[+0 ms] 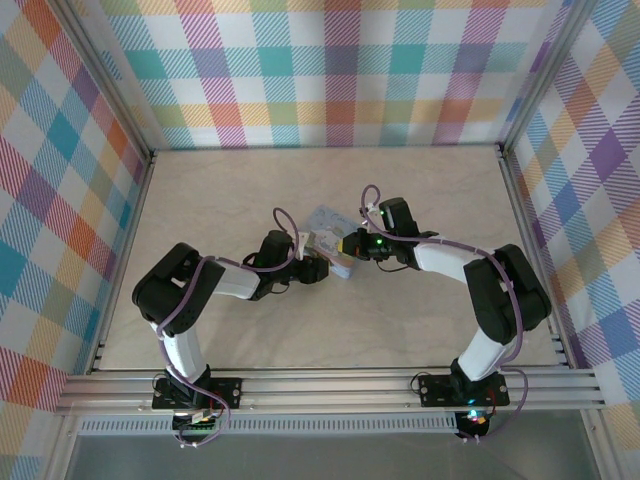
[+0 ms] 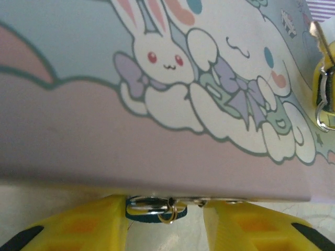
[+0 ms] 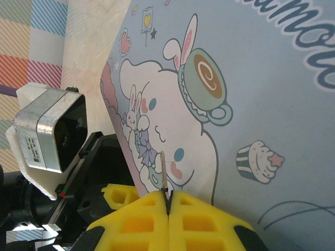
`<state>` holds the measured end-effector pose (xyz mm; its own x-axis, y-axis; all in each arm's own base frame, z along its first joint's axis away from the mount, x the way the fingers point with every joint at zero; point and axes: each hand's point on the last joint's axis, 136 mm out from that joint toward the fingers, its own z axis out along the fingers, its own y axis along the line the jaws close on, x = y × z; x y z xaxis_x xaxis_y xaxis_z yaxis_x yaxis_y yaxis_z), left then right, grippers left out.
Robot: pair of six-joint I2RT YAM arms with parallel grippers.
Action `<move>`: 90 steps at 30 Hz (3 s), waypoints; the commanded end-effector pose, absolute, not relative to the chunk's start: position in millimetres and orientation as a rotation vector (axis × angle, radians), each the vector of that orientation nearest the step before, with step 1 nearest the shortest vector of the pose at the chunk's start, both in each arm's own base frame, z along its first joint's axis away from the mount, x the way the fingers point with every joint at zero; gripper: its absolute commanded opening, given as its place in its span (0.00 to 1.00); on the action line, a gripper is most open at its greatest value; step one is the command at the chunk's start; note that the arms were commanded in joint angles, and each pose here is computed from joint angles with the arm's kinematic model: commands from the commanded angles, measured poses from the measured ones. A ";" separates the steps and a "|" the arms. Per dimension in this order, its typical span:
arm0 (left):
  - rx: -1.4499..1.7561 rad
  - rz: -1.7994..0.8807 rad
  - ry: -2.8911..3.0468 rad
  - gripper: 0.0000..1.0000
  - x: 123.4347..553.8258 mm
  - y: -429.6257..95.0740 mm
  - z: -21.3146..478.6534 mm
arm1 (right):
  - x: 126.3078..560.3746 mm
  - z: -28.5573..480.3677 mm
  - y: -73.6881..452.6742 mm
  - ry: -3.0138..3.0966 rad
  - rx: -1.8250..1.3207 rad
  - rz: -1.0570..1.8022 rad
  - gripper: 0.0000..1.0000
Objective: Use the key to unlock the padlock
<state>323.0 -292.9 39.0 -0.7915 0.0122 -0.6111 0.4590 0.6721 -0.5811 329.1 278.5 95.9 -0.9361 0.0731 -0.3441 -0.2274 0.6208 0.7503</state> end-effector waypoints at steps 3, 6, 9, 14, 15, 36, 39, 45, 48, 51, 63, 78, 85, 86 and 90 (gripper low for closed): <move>0.401 -1.082 2.326 0.39 312.8 -310.4 36.4 | 304.7 59.3 264.7 2.660 -0.079 1.152 0.03; 0.404 -1.082 2.327 0.38 312.4 -311.3 35.9 | 304.4 58.5 264.7 2.662 -0.079 1.153 0.03; 0.399 -1.082 2.327 0.36 313.2 -311.5 36.1 | 304.3 58.8 265.2 2.662 -0.079 1.156 0.03; 0.390 -1.091 2.324 0.33 314.5 -312.7 38.6 | 304.2 59.5 265.2 2.661 -0.077 1.160 0.03; 0.391 -1.088 2.323 0.32 314.6 -313.1 39.0 | 304.4 60.4 265.6 2.657 -0.079 1.162 0.03; 0.248 -1.153 2.337 0.24 308.5 -310.2 86.2 | 290.3 130.2 244.4 2.370 -0.334 1.035 0.02; 0.214 -1.177 2.348 0.24 306.6 -310.8 94.1 | 276.5 135.3 238.6 2.336 -0.391 1.027 0.03; 0.206 -1.187 2.351 0.24 306.2 -312.0 106.5 | 247.5 138.0 243.4 2.274 -0.510 1.070 0.02; 0.210 -1.179 2.351 0.24 306.5 -311.6 107.9 | 239.8 129.6 250.5 2.292 -0.563 1.047 0.02; 0.214 -1.179 2.350 0.24 306.0 -311.8 108.2 | 241.9 120.1 254.6 2.321 -0.577 1.020 0.02; 0.217 -1.180 2.349 0.24 304.5 -311.6 112.7 | 279.6 111.1 254.6 2.317 -0.652 0.810 0.02; 0.168 -1.226 2.360 0.24 308.3 -320.3 121.3 | 292.8 107.3 245.1 2.310 -0.634 0.779 0.02; 0.081 -1.247 2.396 0.24 312.3 -323.0 125.5 | 267.0 105.6 247.9 2.294 -0.654 0.833 0.02; 0.077 -1.253 2.398 0.24 312.6 -323.9 126.7 | 263.9 103.8 248.0 2.296 -0.655 0.828 0.02; 0.052 -1.260 2.413 0.24 313.9 -325.3 129.8 | 254.8 98.0 252.2 2.298 -0.659 0.823 0.02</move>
<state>309.2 -312.1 103.0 -0.9231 -0.1489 -0.3546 0.1849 0.6366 -0.7487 257.5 247.1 94.6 -0.7062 -0.2602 -0.6584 -0.6122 0.6916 0.3833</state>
